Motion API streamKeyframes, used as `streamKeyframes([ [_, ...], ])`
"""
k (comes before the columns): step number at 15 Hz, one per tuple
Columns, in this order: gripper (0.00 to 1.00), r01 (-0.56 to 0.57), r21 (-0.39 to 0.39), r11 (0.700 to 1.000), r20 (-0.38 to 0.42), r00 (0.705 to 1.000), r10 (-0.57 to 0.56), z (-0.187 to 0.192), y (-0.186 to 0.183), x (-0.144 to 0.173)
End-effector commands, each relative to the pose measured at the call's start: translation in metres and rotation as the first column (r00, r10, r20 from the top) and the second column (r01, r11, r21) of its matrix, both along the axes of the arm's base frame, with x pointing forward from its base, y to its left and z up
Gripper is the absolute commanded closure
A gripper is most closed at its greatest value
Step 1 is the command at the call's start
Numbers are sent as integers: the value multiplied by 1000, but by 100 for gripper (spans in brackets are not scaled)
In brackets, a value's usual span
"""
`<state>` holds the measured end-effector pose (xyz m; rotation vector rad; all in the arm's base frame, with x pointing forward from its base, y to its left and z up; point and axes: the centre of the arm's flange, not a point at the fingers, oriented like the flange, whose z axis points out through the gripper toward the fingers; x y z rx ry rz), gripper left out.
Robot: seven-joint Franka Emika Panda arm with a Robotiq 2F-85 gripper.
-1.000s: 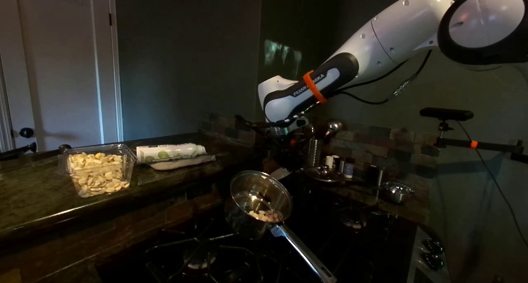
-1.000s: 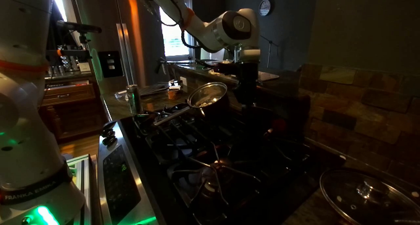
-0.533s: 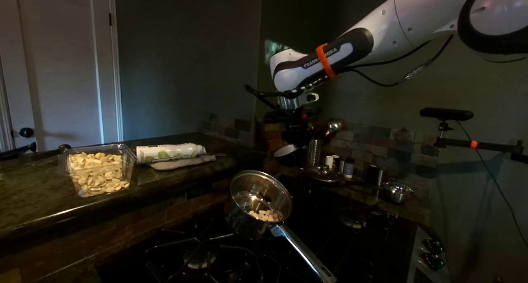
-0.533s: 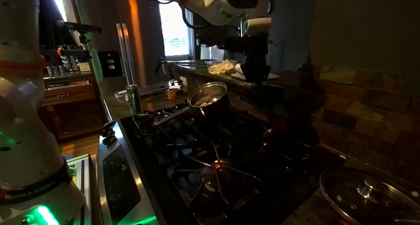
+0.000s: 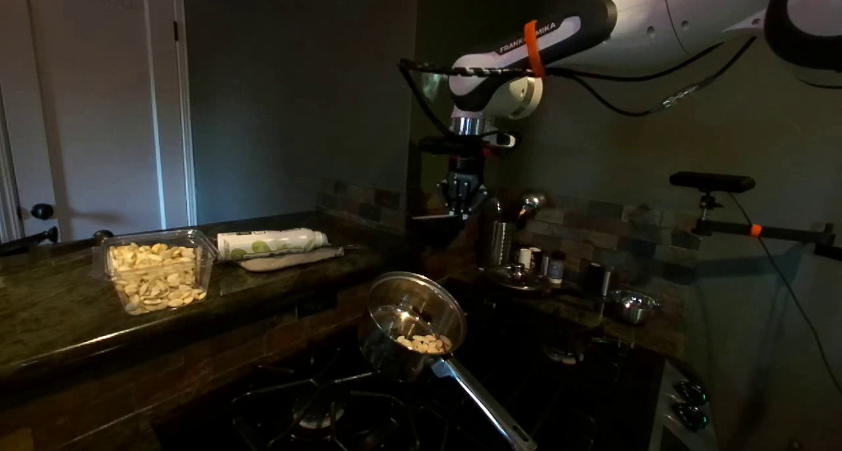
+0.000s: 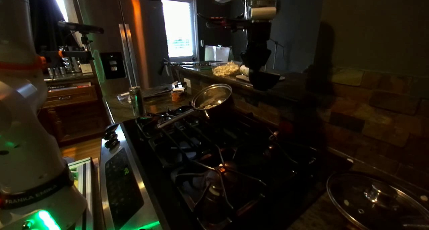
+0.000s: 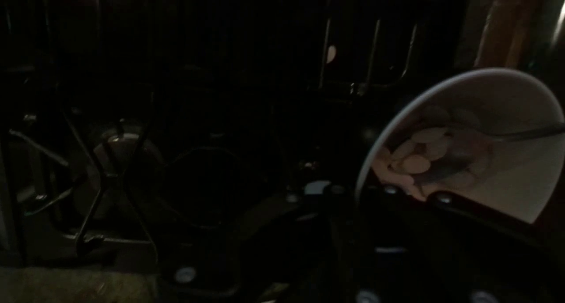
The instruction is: Remove the cup from the stove top and place it on the counter top
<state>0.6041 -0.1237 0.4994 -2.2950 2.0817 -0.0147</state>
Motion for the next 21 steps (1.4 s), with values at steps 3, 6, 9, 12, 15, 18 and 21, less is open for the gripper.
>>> streamKeyframes([
  [3, 98, -16, 82, 997, 208, 978, -2, -3, 40, 32],
  [6, 98, -31, 16, 999, 311, 950, 24, -9, 65, 61],
  [9, 92, -41, 8, 999, 278, 960, 37, -13, 65, 57],
  [12, 98, -24, -2, 1000, 266, 964, 24, -28, 65, 65],
  [15, 98, 20, 10, 1000, 317, 948, -23, -23, 60, 82],
  [18, 98, 38, 27, 999, 350, 936, -45, -14, 61, 102],
  [21, 98, 16, 9, 1000, 354, 935, -18, -21, 77, 121],
])
